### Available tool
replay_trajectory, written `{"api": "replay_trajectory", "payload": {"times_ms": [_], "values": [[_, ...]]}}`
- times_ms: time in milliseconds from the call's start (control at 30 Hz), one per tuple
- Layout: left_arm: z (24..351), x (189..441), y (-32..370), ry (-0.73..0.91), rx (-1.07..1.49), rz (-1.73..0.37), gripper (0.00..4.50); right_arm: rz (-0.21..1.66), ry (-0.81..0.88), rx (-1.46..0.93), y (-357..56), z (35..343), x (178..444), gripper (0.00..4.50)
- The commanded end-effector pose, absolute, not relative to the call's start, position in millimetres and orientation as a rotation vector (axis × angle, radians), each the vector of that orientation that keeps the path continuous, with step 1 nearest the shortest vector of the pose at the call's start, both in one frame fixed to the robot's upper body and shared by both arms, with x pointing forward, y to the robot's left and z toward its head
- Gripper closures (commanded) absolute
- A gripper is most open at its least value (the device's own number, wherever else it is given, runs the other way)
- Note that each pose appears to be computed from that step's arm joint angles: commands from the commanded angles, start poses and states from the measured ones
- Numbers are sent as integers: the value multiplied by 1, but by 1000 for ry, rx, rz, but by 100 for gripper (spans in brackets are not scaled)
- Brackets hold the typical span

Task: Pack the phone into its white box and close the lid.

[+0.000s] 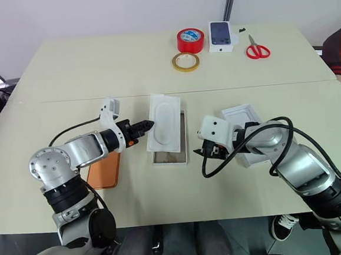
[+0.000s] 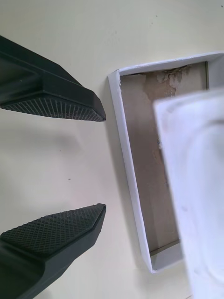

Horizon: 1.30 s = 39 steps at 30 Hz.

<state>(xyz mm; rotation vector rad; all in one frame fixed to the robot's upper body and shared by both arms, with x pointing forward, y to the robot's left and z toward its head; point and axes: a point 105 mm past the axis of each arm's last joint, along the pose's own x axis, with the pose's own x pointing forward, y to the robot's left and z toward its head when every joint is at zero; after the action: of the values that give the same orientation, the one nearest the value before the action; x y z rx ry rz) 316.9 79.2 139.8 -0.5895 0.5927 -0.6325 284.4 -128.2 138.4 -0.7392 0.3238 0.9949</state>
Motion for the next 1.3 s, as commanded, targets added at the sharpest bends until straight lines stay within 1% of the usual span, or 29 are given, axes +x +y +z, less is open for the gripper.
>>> {"api": "replay_trajectory", "payload": {"times_ms": [33, 67, 233, 267, 367, 500, 533, 600, 700, 767, 933, 1033, 1167, 1300], "values": [[145, 309, 69, 579, -563, -689, 388, 951, 249, -764, -128, 154, 289, 153], [145, 308, 68, 581, -557, -693, 360, 946, 245, -763, -128, 154, 290, 153], [150, 307, 74, 559, -550, -703, 118, 916, 227, -743, -129, 159, 297, 153], [152, 307, 76, 551, -547, -702, 118, 912, 223, -736, -129, 160, 299, 153], [160, 313, 91, 517, -530, -668, 114, 874, 213, -707, -129, 165, 309, 232], [171, 324, 120, 443, -441, -581, 114, 856, 202, -648, -115, 169, 322, 435], [170, 325, 126, 434, -397, -563, 114, 858, 200, -637, -110, 169, 323, 444], [167, 327, 137, 417, -291, -538, 114, 865, 198, -629, -99, 167, 325, 444], [172, 323, 143, 331, -184, -591, 114, 839, 218, -604, -84, 160, 336, 444], [170, 315, 143, 287, -100, -659, 114, 823, 235, -618, -78, 153, 343, 444], [155, 288, 144, 232, 144, -827, 114, 793, 276, -637, -65, 139, 359, 444], [151, 274, 148, 215, 201, -904, 114, 783, 289, -653, -60, 133, 365, 444], [148, 263, 152, 217, 216, -963, 114, 764, 301, -682, -57, 126, 371, 444], [147, 259, 153, 218, 225, -980, 114, 737, 278, -705, -56, 127, 374, 444]]}}
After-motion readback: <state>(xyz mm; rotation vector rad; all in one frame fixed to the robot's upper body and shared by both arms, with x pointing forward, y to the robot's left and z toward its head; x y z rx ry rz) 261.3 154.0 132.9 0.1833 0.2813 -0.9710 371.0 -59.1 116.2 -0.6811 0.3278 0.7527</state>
